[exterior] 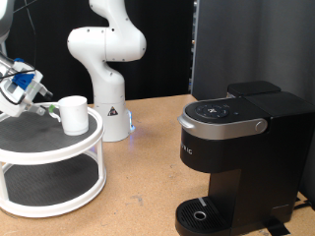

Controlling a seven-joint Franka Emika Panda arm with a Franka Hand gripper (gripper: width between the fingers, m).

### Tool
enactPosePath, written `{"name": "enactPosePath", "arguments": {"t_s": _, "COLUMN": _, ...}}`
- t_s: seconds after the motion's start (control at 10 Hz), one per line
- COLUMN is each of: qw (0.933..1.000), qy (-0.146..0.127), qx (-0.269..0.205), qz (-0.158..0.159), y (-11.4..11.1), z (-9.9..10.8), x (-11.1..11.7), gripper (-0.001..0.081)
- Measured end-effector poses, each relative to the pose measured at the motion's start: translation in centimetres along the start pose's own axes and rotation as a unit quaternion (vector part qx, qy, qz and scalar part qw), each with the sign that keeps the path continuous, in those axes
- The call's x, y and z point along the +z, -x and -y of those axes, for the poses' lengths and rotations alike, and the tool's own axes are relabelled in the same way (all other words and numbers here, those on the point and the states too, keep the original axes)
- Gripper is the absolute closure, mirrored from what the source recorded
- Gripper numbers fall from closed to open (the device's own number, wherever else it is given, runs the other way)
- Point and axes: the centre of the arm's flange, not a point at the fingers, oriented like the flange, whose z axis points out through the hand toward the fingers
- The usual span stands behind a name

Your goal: Make a cup of coffee with the keurig machine

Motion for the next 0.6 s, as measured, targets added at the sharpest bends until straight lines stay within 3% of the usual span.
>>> {"name": "enactPosePath", "arguments": {"t_s": 0.1, "qw": 1.0, "qy": 0.003, "qx": 0.003, "qz": -0.005, "y": 0.27, "z": -0.04, "x": -0.01, "gripper": 0.0218}}
{"name": "enactPosePath", "arguments": {"t_s": 0.2, "qw": 0.9999, "qy": 0.006, "qx": 0.006, "qz": -0.011, "y": 0.45, "z": -0.1, "x": 0.04, "gripper": 0.0058}}
{"name": "enactPosePath", "arguments": {"t_s": 0.3, "qw": 0.9998, "qy": 0.009, "qx": 0.008, "qz": -0.016, "y": 0.49, "z": -0.17, "x": 0.15, "gripper": 0.0017}}
{"name": "enactPosePath", "arguments": {"t_s": 0.6, "qw": 0.9993, "qy": 0.012, "qx": 0.012, "qz": -0.033, "y": 0.34, "z": -0.27, "x": 0.55, "gripper": 0.0006}}
